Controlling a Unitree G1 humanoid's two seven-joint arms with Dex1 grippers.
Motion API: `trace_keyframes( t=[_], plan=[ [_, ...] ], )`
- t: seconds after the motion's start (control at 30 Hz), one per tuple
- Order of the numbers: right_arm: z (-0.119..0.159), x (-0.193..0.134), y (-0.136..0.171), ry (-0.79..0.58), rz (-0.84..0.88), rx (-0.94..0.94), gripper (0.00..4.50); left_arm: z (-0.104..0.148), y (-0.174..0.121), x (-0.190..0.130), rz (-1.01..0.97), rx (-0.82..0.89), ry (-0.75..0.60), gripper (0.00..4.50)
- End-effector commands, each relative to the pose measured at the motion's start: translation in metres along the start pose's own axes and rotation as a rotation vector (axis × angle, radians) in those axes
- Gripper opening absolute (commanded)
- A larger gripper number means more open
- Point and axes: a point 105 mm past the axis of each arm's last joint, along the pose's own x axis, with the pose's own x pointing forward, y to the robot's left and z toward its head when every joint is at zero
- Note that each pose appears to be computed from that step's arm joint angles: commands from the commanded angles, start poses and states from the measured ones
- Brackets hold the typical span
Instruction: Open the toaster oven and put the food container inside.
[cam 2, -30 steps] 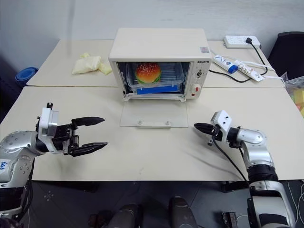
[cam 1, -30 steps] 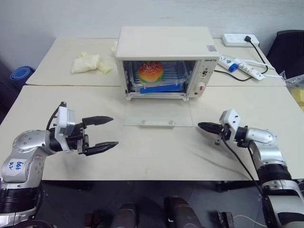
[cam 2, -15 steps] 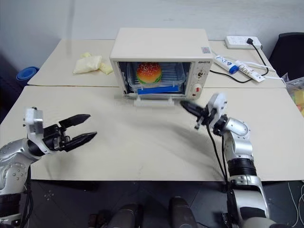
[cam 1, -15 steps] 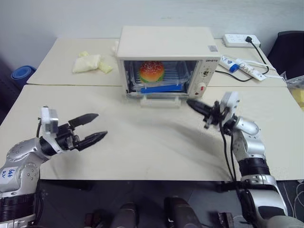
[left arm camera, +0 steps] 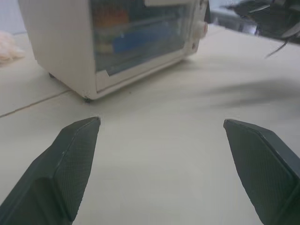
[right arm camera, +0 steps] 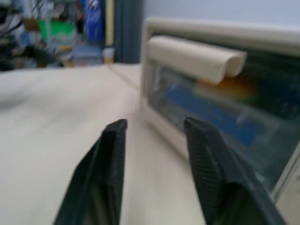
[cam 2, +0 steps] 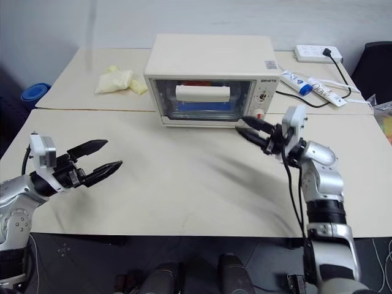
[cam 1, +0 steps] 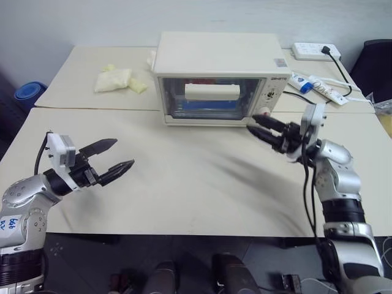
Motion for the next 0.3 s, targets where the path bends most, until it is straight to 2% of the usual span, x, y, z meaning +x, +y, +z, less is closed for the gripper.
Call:
trace_keyframes(
  t=[0.03,0.13,0.3],
  plan=[
    [-0.007,-0.017,0.025,0.09,0.119,-0.052,3.27,-0.024,-0.008,-0.018,-0.031,0.066,0.107,4.5],
    [-0.024,-0.037,0.029,0.147,0.088,-0.043,4.41,-0.038,-0.009,-0.027,0.004,0.062,0.13,4.5],
    [-0.038,-0.052,0.036,0.175,0.034,-0.036,4.49,-0.04,-0.01,-0.028,0.066,0.099,0.113,4.5]
  ],
)
